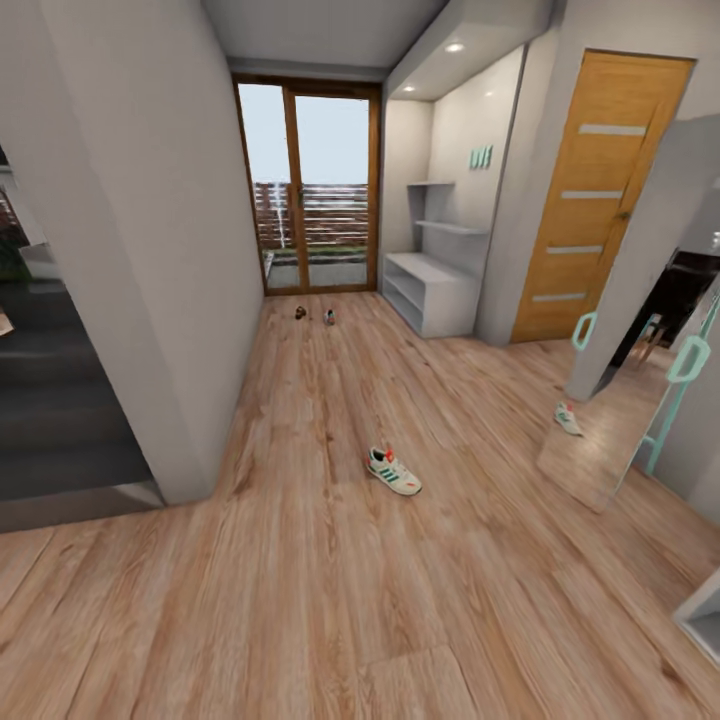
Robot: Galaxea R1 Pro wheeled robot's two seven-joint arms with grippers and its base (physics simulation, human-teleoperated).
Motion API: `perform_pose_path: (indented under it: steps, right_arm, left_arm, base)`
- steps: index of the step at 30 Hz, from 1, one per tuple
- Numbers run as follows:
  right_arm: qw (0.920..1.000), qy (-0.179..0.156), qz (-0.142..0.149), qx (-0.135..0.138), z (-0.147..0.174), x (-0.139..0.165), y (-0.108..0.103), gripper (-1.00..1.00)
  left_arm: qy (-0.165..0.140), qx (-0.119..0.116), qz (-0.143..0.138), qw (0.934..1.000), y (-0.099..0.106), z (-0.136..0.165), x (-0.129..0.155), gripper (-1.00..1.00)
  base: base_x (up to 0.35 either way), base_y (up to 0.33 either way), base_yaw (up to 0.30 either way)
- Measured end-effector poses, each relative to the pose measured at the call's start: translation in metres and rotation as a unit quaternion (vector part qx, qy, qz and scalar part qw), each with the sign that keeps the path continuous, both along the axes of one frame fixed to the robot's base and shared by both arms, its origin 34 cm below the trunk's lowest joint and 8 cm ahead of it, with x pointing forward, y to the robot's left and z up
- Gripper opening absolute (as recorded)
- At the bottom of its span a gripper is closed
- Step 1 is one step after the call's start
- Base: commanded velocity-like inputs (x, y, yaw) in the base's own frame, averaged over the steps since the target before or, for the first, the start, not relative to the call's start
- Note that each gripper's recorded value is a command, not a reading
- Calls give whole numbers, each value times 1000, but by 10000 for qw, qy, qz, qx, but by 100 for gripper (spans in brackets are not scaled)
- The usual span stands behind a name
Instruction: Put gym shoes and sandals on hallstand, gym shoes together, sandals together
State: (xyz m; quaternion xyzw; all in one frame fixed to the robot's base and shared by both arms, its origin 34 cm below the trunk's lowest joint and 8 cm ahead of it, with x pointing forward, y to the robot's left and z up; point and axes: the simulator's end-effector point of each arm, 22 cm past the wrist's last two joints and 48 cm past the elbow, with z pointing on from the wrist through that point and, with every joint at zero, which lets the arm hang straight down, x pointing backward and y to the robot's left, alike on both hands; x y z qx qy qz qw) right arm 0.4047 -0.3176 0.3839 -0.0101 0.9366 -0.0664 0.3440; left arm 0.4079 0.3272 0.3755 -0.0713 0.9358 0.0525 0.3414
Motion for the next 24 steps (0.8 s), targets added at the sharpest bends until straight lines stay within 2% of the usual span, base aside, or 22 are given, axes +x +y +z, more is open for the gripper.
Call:
perform_pose_path:
  steps: [6, 11, 24]
  right_arm:
    - [10000, 2, 69, -33, 0, 0, 0, 100]
    - [9994, 16, 318, -144, 0, 1, 3, 100]
    - [9993, 17, 347, -164, 0, 1, 3, 100]
  left_arm:
    - [-1, 0, 0, 10000, 0, 0, 0, 100]
    - [-1, -1, 0, 10000, 0, 0, 0, 100]
    - [0, -1, 0, 10000, 0, 0, 0, 100]
  base:
    - [333, 0, 7]
    - [333, 0, 1]
    - [333, 0, 0]
